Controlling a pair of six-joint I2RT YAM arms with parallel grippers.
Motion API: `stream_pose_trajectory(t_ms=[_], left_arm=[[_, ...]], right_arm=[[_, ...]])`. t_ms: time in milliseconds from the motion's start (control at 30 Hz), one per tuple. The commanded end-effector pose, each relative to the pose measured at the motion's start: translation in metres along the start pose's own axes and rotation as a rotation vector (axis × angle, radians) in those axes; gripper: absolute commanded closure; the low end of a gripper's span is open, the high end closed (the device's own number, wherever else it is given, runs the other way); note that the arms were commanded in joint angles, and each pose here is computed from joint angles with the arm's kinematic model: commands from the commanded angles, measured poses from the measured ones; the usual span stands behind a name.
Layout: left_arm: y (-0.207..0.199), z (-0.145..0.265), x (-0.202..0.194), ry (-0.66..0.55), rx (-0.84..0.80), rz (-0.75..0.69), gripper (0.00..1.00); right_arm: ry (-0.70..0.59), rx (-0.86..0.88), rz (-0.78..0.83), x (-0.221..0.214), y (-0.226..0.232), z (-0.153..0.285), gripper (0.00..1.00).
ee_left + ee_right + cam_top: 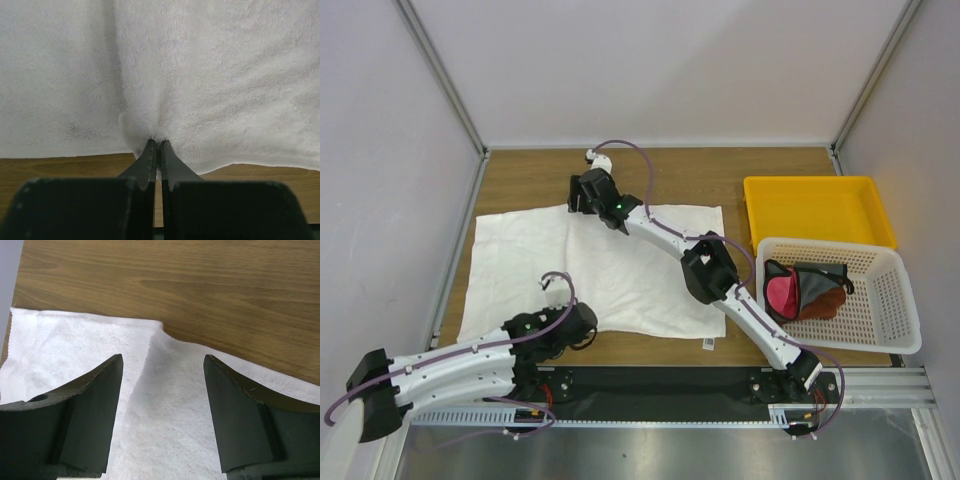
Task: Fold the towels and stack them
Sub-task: Fold the towel
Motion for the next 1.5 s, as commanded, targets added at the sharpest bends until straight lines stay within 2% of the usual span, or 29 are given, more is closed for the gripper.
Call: stream_pose_trajectory(t_ms=[0,200,267,300,333,400,433,500,667,767,900,1067,1200,1267,1300,1467], left_arm=[[0.000,0.001,-0.006,0.015,-0.020,0.031,1.00],[0.003,0.003,-0.006,0.010,-0.029,0.051,1.00],[0.003,0.003,-0.007,0.013,-0.034,0.057,1.00],[0.004,0.003,-0.008,0.016,-0.034,0.059,1.00],[0.004,0.003,-0.008,0.017,-0.032,0.057,1.00],[0.005,0.003,-0.009,0.022,-0.027,0.061,1.00],[0.005,0.003,-0.009,0.021,-0.024,0.062,1.00],[0.006,0.004,-0.008,0.020,-0.019,0.067,1.00],[0.006,0.010,-0.001,0.006,-0.024,0.073,1.00],[0.000,0.023,0.018,-0.032,-0.036,0.061,1.00],[-0.020,0.055,0.065,-0.114,-0.061,0.050,1.00],[-0.017,0.092,0.111,-0.209,-0.031,0.030,1.00],[-0.020,0.132,0.155,-0.326,-0.098,0.049,1.00],[-0.015,0.147,0.171,-0.375,-0.104,0.016,1.00],[-0.011,0.163,0.189,-0.431,-0.105,0.043,1.00],[0.009,0.212,0.228,-0.547,-0.131,0.055,1.00]], right_arm=[[-0.087,-0.013,-0.019,0.008,0.004,-0.010,0.30],[-0.089,-0.024,-0.011,-0.001,-0.002,-0.017,0.38],[-0.095,-0.019,-0.018,0.000,-0.001,-0.018,0.46],[-0.094,-0.020,-0.019,-0.001,-0.002,-0.019,0.51],[-0.096,-0.017,-0.019,-0.001,0.000,-0.018,0.62],[-0.102,-0.010,-0.023,0.002,0.002,-0.018,0.76],[-0.111,-0.006,-0.026,0.008,0.004,-0.015,0.89],[-0.128,0.003,-0.032,0.016,0.007,-0.013,1.00],[-0.184,0.032,-0.029,0.057,0.020,0.006,1.00],[-0.203,0.050,-0.017,0.074,0.026,0.017,1.00],[-0.268,0.108,0.003,0.122,0.052,0.053,1.00],[-0.355,0.138,0.052,0.178,0.069,0.099,1.00],[-0.435,0.177,0.067,0.221,0.086,0.141,1.00],[-0.480,0.209,0.058,0.242,0.096,0.163,1.00],[-0.493,0.223,0.057,0.248,0.101,0.171,1.00],[-0.603,0.290,0.046,0.289,0.120,0.217,1.00]])
Point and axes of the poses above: each gripper's point midway between its finger pads, its own z axis back along the fingers, its own y axis along the line the jaws close on, x = y × z, the point moved 2 cm from there along z, back along the fingers, and after that the axes turned 1 degree about -z, right-handed, at the moved point
